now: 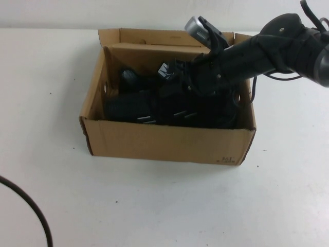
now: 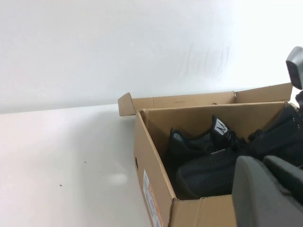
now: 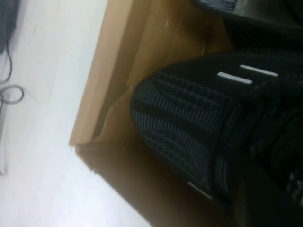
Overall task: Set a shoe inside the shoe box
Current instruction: Place the shoe in the shoe box
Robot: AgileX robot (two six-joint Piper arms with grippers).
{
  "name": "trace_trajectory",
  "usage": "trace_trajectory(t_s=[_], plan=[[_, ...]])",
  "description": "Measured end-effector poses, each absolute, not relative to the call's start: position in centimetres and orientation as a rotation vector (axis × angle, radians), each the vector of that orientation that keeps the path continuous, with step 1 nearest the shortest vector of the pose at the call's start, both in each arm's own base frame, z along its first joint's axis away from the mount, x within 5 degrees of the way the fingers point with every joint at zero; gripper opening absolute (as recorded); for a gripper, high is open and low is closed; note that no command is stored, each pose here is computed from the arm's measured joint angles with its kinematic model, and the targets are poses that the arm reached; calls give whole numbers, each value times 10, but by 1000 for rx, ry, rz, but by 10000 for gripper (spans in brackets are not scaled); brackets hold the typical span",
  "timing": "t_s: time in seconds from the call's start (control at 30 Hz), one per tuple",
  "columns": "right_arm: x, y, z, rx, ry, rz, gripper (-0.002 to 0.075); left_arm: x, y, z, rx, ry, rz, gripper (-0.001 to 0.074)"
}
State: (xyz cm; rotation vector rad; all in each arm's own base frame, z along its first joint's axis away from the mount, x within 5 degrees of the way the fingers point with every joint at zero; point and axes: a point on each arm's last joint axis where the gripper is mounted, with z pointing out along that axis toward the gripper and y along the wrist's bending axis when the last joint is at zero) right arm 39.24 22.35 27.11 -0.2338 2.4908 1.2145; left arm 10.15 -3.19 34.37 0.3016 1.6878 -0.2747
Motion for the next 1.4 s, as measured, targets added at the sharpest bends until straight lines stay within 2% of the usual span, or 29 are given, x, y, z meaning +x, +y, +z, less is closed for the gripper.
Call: trace_trajectory(t_s=[0.07,0.13,0.3,0.37,0.53,0.77,0.93,1.2,1.4], plan=[[391,224,271,-274,2489,1221,50,101,-32,344,302,1688,-275,-1],[390,225,272,-298,2483,1233,128,101,-32,344,301,1687,-274,-1],[390,228,278,-297,2427,1319,398,101,-32,344,301,1687,-274,-1],[391,230,284,-305,2391,1345,438,101,-32,344,301,1687,-274,-1],[394,232,298,-293,2345,1374,459,101,-32,344,301,1687,-274,-1],[394,230,295,-143,2442,1388,459,101,-32,344,301,1687,-274,-1],[393,229,288,-97,2524,1284,459,101,-32,344,300,1687,-276,-1],[380,251,279,-133,2603,1117,459,101,-32,344,300,1687,-276,-1],[383,249,265,-122,2658,1003,459,101,-33,345,284,1682,-301,-1]])
